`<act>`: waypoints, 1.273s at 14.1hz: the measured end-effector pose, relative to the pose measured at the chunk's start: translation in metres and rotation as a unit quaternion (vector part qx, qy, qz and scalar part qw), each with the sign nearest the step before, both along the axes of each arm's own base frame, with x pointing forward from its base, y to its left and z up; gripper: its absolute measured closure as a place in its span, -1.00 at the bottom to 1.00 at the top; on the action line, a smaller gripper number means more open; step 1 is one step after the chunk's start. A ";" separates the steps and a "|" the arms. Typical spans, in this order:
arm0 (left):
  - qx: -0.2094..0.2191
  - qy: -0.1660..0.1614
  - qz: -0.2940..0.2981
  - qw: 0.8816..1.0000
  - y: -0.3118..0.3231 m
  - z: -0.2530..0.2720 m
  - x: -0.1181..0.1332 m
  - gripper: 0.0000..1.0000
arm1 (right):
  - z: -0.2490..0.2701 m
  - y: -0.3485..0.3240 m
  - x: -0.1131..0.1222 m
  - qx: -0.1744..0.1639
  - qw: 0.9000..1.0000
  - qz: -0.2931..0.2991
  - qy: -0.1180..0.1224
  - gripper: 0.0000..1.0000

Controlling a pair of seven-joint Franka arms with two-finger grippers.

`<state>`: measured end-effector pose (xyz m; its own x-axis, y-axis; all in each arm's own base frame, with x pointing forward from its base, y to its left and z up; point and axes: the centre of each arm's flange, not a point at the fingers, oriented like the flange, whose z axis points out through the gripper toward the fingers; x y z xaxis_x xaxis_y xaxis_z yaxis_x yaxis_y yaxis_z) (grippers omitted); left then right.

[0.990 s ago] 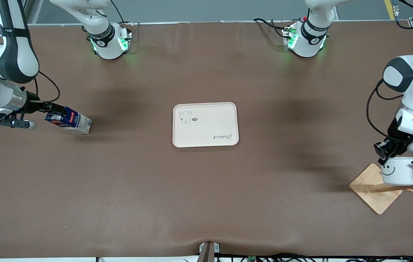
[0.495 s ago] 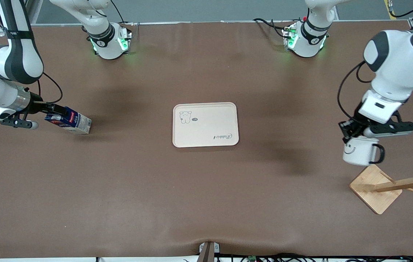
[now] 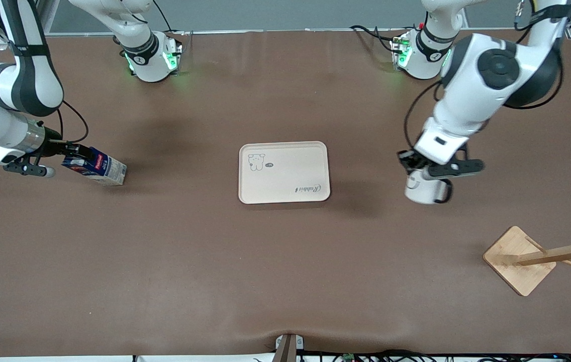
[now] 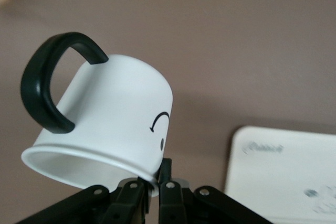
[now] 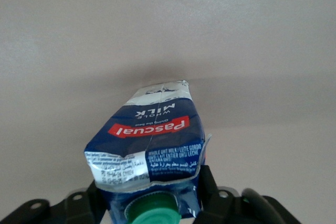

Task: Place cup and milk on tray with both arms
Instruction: 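Lift the white mug off the stand onto the tray with the left gripper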

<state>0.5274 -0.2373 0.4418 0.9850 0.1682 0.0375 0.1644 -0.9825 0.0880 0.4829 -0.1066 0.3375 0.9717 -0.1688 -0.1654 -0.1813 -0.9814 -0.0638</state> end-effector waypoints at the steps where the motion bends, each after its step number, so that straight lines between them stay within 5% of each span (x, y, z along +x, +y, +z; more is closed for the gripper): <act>1: -0.007 0.019 0.011 1.000 -0.026 -0.002 -0.005 0.83 | 0.000 0.000 0.000 0.000 1.000 0.000 0.000 -0.36; 7: -0.044 0.119 0.083 0.988 -0.159 -0.049 -0.031 0.83 | 0.020 0.002 0.005 0.007 1.000 0.005 0.020 -0.22; 18: -0.005 0.179 0.106 0.978 -0.243 -0.155 -0.048 0.83 | 0.147 0.020 0.070 0.017 0.998 0.041 0.045 -0.22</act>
<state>0.4796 -0.4803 0.2867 0.8775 0.3685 -0.3068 0.3864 -0.9223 -0.0027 0.5525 -0.0863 0.4849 0.9627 -0.0825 -0.2576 -0.1074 -0.9906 -0.0842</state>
